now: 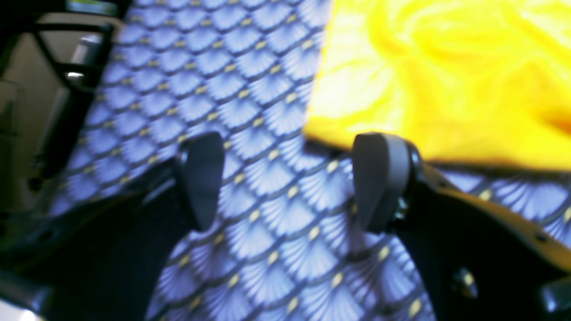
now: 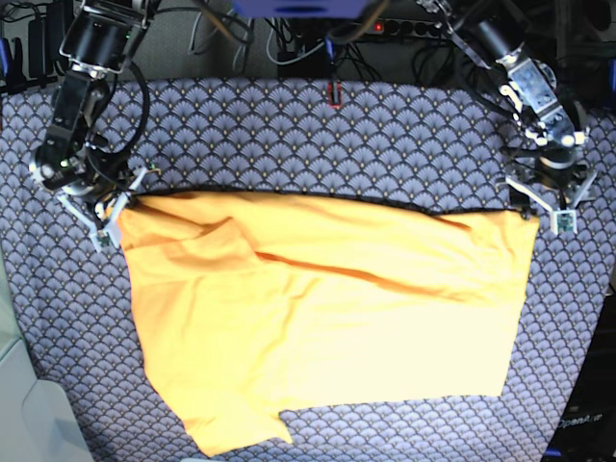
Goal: Fold the T-shirt properly
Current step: 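Close both grippers on the shoulder-edge corners of the shirt, then pull both held corners back toward the arms, spreading the shirt flat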
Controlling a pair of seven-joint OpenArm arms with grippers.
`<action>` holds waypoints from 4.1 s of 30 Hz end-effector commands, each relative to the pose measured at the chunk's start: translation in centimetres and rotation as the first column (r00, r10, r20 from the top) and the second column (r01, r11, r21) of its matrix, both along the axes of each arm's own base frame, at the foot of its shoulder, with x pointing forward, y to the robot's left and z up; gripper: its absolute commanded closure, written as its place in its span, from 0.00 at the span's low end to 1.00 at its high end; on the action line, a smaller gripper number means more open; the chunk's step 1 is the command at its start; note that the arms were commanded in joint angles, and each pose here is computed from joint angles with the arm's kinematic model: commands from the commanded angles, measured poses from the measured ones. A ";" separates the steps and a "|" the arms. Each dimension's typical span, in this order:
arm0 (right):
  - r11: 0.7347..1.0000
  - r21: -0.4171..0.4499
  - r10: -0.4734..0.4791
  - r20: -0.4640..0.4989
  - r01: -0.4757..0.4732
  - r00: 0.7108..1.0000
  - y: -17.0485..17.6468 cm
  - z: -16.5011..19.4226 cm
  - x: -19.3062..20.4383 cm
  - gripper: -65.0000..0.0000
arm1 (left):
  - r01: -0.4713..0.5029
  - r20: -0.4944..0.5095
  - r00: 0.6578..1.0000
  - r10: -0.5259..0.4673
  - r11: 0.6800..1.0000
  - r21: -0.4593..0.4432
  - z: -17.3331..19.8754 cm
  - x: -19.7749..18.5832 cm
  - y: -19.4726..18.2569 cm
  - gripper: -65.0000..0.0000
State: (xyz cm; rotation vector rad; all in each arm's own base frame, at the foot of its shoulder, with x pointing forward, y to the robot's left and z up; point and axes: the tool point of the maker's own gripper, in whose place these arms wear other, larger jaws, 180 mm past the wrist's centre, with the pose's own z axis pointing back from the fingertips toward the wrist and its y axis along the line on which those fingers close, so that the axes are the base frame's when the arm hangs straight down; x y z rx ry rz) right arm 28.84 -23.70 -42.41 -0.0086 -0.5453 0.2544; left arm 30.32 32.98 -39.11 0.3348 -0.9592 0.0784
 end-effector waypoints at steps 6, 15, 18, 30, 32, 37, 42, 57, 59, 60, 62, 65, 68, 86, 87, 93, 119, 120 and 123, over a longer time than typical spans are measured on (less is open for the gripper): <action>1.000 -0.029 -0.005 -0.001 0.005 1.000 -0.9 0.4 0.0 1.00 | -0.020 0.140 0.990 0.029 0.997 -0.070 2.3 2.4 -0.1 0.33; 1.000 -0.031 -0.005 -0.003 0.004 1.000 -0.9 0.3 -0.1 1.00 | -0.015 0.154 0.987 0.045 0.982 -0.191 0.7 4.8 -1.2 0.33; 1.000 -0.031 -0.005 -0.003 0.004 1.000 -0.9 0.3 -0.1 1.00 | -0.022 0.149 0.987 0.053 0.979 -0.204 0.3 4.9 -1.3 0.33; 0.999 -0.049 -0.005 -0.003 0.005 1.000 -1.7 0.5 -0.1 1.00 | -0.136 0.126 0.977 0.172 0.958 -0.254 -1.6 4.0 0.5 0.33; 0.999 -0.049 -0.005 -0.003 0.005 1.000 -1.7 0.5 -0.1 1.00 | -0.140 0.100 0.980 0.173 0.952 -0.273 -2.6 3.8 0.1 0.33; 0.999 -0.049 -0.005 -0.001 0.005 1.000 -1.7 0.6 -0.1 1.00 | -0.138 0.093 0.981 0.172 0.947 -0.290 -3.1 4.0 -0.4 0.33; 0.999 -0.049 -0.005 0.000 0.005 1.000 -1.7 0.6 0.0 1.00 | -0.135 0.089 0.982 0.168 0.945 -0.298 -3.3 4.1 -0.8 0.34; 0.999 -0.049 -0.005 0.002 0.005 1.000 -1.7 0.7 0.1 1.00 | -0.137 0.057 0.985 0.165 0.932 -0.334 -4.8 3.4 -2.8 1.00; 0.999 -0.049 -0.005 0.002 0.005 1.000 -1.7 0.7 0.1 1.00 | -0.140 0.056 0.984 0.167 0.933 -0.332 -4.8 3.3 -2.7 1.00; 0.999 -0.049 -0.005 0.002 0.005 1.000 -1.7 0.7 0.1 1.00 | -0.142 0.051 0.985 0.167 0.935 -0.325 -4.9 2.9 -2.5 1.00; 0.999 -0.049 -0.005 0.002 0.005 1.000 -1.7 0.7 0.1 1.00 | -0.147 0.029 0.986 0.166 0.935 -0.323 -5.4 2.2 -2.6 1.00; 0.999 -0.049 -0.005 -0.003 0.005 1.000 -1.7 0.6 -0.1 1.00 | -0.157 -0.001 0.986 0.164 0.938 -0.310 -5.2 1.6 -2.0 1.00; 0.999 -0.054 -0.003 -0.006 0.003 1.000 -1.8 0.5 -0.5 1.00 | -0.165 -0.010 0.986 0.169 0.948 -0.274 -4.5 0.5 -1.1 1.00; 0.984 -0.163 0.079 0.040 -0.072 0.996 -1.0 3.4 -4.6 1.00 | -0.200 -0.082 0.978 0.192 0.975 -0.096 -1.1 -5.7 1.8 1.00; 0.984 -0.164 0.080 0.034 -0.074 0.996 -0.9 3.3 -4.9 1.00 | -0.201 -0.092 0.977 0.192 0.975 -0.092 -1.3 -6.2 1.8 1.00; 0.977 -0.191 0.099 0.027 -0.092 0.995 -0.7 4.0 -6.9 1.00 | -0.198 -0.125 0.974 0.189 0.978 -0.060 -1.5 -8.3 2.0 1.00; 0.992 -0.088 0.098 0.041 -0.094 0.994 1.6 1.9 -12.1 1.00 | -0.129 -0.199 0.974 0.110 0.988 -0.083 -2.2 -12.7 2.5 1.00; 0.992 -0.088 0.098 0.041 -0.094 0.994 1.6 1.9 -12.1 1.00 | -0.129 -0.199 0.974 0.110 0.988 -0.083 -2.2 -12.7 2.5 1.00; 0.992 -0.091 0.095 0.032 -0.092 0.995 1.5 1.8 -12.3 1.00 | -0.129 -0.197 0.974 0.110 0.988 -0.083 -2.2 -12.7 2.5 1.00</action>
